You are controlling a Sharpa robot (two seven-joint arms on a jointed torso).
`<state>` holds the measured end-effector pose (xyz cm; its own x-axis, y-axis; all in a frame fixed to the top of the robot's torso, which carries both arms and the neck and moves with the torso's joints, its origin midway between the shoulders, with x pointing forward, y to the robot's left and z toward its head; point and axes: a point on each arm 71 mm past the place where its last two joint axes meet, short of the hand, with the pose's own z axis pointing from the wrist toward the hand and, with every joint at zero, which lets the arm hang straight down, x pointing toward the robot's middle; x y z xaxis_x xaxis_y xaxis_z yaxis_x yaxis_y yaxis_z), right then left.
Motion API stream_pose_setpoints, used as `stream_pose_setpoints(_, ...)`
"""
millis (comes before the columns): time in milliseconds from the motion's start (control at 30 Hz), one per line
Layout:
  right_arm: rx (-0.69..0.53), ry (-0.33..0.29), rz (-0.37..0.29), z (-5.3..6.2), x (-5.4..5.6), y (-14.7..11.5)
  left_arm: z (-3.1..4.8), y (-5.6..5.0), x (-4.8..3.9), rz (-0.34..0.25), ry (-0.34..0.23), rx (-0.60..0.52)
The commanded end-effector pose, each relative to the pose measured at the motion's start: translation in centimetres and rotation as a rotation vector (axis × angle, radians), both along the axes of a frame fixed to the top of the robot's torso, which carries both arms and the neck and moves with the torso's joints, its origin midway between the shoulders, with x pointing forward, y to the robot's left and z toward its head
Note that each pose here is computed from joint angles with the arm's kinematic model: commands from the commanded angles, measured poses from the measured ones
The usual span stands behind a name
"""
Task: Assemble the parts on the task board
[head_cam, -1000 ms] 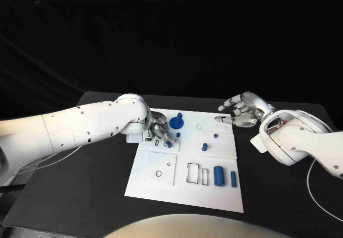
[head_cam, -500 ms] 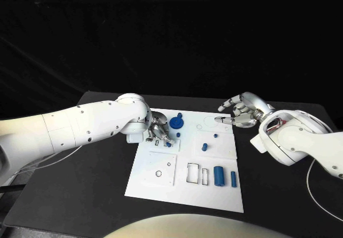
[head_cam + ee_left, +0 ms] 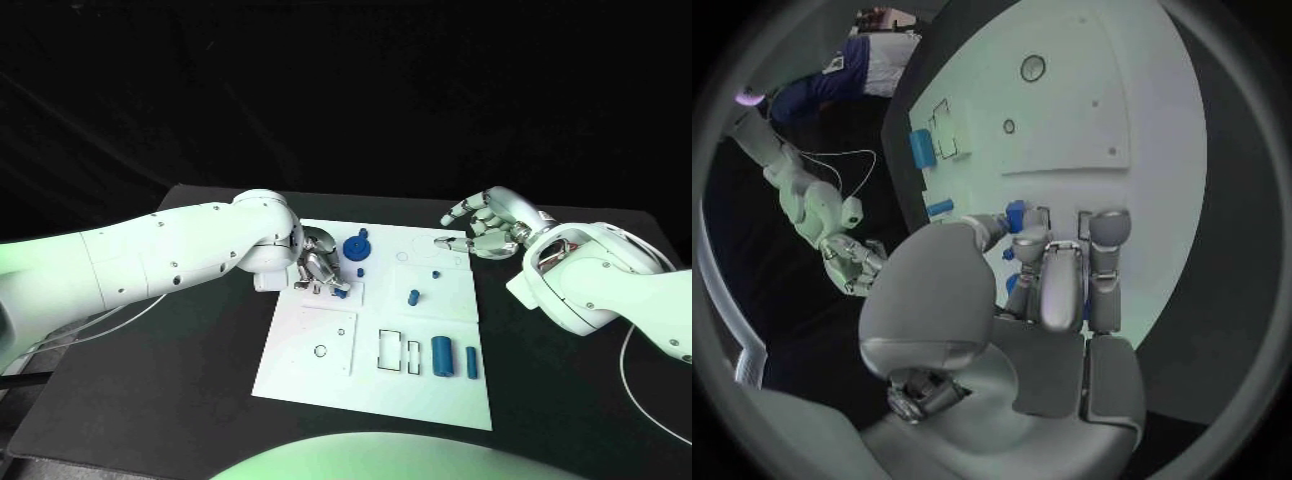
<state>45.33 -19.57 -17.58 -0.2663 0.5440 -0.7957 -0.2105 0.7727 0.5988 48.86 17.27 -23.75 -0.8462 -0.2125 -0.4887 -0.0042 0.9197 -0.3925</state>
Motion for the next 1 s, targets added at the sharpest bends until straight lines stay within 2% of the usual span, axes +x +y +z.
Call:
stream_pose_setpoints(33,-0.032,-0.016,0.015,0.0,0.0,0.1,0.31,-0.1,-0.2,0.027,0.013,-0.06)
stream_pose_setpoints(300,-0.034,-0.018,0.014,0.0,0.0,0.1,0.95,0.3,-0.47,0.06,-0.033,-0.091)
stream_pose_setpoints(567,-0.033,-0.018,0.013,0.0,0.0,0.1,1.52,0.5,-0.62,0.055,-0.145,-0.057)
stream_pose_setpoints(767,-0.03,-0.021,0.01,0.0,0.0,0.0,1.55,0.7,-0.56,0.049,-0.224,0.001)
stream_pose_setpoints(1000,-0.025,-0.026,0.007,0.0,0.0,0.0,1.22,0.6,-0.73,0.039,-0.25,0.028)
